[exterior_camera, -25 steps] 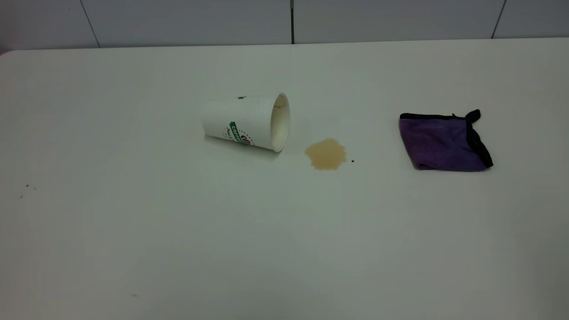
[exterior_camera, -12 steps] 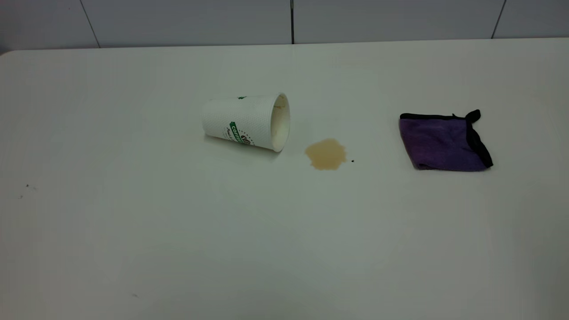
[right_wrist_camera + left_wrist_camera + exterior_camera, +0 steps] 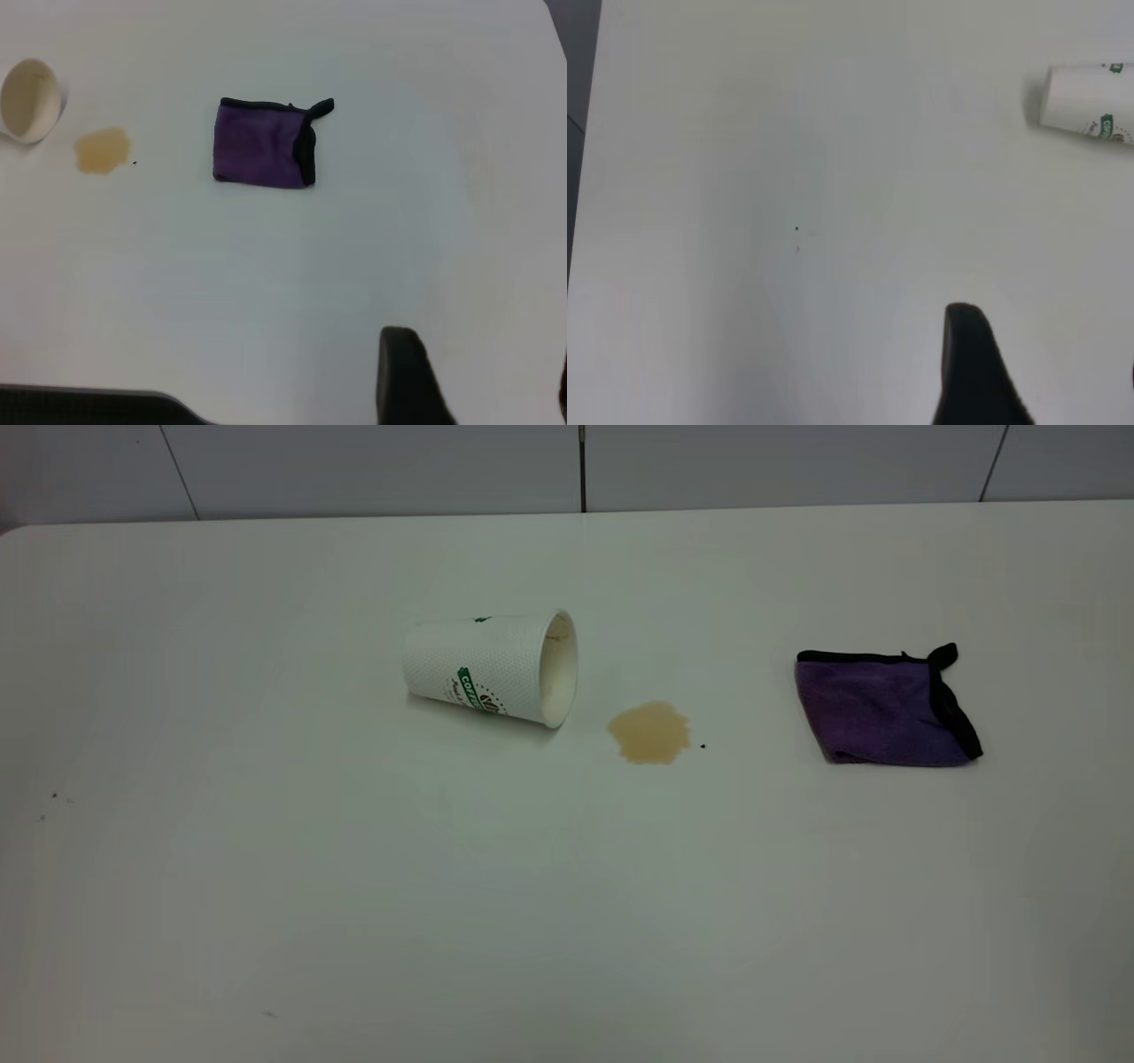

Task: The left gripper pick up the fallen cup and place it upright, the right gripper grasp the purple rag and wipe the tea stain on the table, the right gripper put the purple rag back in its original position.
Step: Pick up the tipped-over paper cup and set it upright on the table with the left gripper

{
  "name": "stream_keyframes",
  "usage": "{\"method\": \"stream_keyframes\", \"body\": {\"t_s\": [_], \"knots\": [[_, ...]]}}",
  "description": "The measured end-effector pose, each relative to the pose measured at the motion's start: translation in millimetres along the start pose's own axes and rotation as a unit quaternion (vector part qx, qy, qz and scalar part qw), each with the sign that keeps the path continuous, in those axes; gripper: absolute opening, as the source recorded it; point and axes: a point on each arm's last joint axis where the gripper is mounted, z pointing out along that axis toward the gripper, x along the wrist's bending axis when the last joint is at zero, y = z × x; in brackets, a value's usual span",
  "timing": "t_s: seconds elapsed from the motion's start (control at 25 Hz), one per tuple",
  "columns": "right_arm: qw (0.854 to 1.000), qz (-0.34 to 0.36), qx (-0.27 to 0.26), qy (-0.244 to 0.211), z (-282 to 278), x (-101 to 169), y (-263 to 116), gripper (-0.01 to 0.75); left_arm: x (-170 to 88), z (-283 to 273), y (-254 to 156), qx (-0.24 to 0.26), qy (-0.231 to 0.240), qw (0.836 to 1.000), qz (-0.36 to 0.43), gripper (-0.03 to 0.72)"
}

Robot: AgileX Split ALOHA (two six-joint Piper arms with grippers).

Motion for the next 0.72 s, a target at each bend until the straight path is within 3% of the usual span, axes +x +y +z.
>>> {"method": "stream_keyframes", "body": {"t_s": [0.32, 0.72], "knots": [[1.000, 0.000, 0.000, 0.000, 0.0, 0.0, 0.0, 0.444, -1.9, 80.8, 48.7, 0.078, -0.012, 0.997, 0.013, 0.470], [1.000, 0.000, 0.000, 0.000, 0.0, 0.0, 0.0, 0.444, -74.1, 175.8, 69.3, 0.144, -0.087, 0.980, 0.103, 0.470]]}}
